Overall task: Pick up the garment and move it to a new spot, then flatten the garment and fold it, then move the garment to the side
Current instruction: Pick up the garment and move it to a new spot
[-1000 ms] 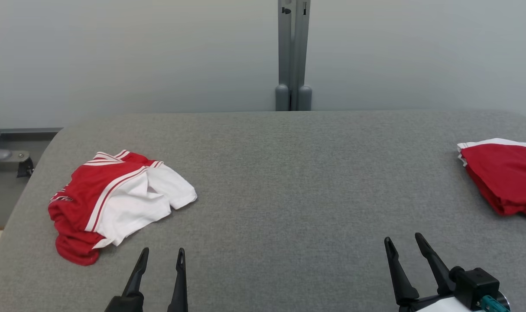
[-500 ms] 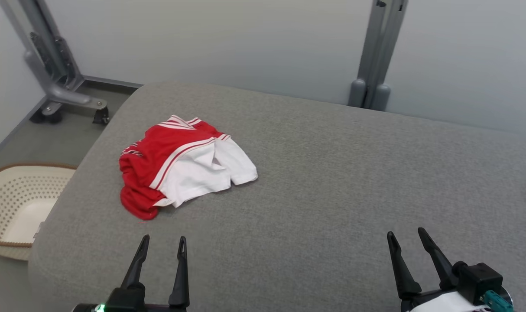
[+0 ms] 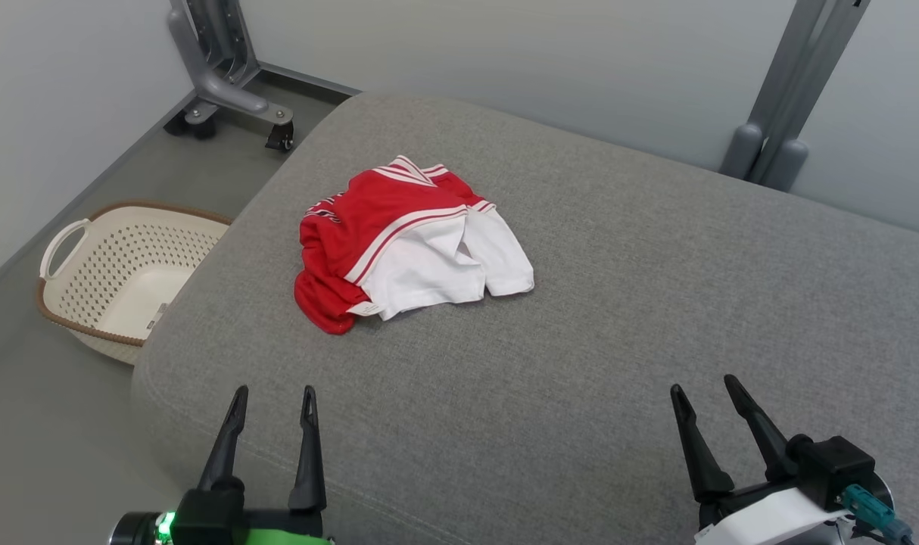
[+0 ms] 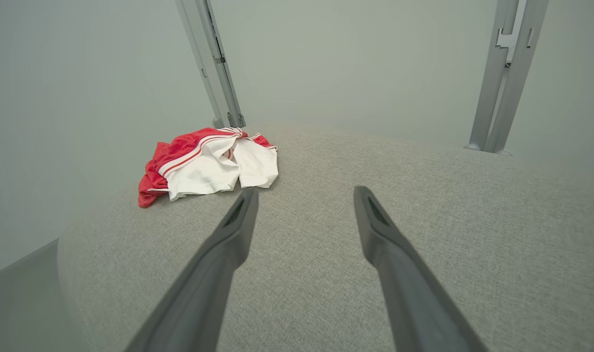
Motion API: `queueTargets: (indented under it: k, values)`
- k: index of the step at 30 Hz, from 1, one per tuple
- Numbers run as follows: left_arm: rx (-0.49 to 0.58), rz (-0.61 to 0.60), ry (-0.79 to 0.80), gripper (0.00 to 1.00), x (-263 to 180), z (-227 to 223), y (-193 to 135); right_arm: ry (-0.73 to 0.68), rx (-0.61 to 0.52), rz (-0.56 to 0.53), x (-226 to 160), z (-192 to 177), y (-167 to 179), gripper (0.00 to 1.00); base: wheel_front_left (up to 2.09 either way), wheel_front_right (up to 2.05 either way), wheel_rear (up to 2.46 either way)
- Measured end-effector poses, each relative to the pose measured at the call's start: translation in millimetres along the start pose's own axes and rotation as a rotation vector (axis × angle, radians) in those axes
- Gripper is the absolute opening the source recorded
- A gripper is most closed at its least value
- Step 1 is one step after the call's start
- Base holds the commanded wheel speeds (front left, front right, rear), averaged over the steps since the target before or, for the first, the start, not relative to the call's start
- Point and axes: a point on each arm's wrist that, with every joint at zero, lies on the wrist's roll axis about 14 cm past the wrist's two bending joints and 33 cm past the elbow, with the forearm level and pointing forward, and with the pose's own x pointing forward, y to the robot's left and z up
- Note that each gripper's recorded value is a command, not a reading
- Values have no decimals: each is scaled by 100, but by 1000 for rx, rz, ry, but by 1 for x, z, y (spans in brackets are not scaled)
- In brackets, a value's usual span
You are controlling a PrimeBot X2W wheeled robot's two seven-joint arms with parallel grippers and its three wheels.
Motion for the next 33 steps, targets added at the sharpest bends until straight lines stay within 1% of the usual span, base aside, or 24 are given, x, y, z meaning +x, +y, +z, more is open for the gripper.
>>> queueTargets:
  k: [2,5,10,12,14,17,19,22,24,27,33]
  values:
    - [22,-10,-12,100,7,4,-2,10,1,1,3,-4,-4,100,0,0,0]
    - [53,-57,-49,100,27,16,-10,20,-8,-12,6,-8,-17,100,0,0,0]
    - [167,-151,-161,100,88,55,-15,17,-57,-21,19,-9,-44,100,0,0,0]
    - [201,-183,-166,100,114,60,-16,7,-81,-24,26,-7,-57,100,0,0,0]
    - [235,-210,-136,100,145,60,-17,8,-99,-30,30,-8,-69,100,0,0,0]
    - [264,-228,-10,100,197,54,-19,5,-118,-46,37,-12,-90,100,0,0,0]
    - [241,-221,76,100,224,48,-21,0,-128,-59,41,-13,-102,100,0,0,0]
    - [192,-234,257,100,253,18,-31,-6,-136,-83,45,-16,-120,100,0,0,0]
    - [138,-257,380,100,266,-6,-44,-3,-135,-99,45,-21,-131,100,0,0,0]
    - [81,-269,521,100,280,-35,-55,14,-137,-130,41,-30,-147,100,0,0,0]
    - [8,-282,780,100,284,-106,-75,55,-136,-193,30,-52,-177,100,0,0,0]
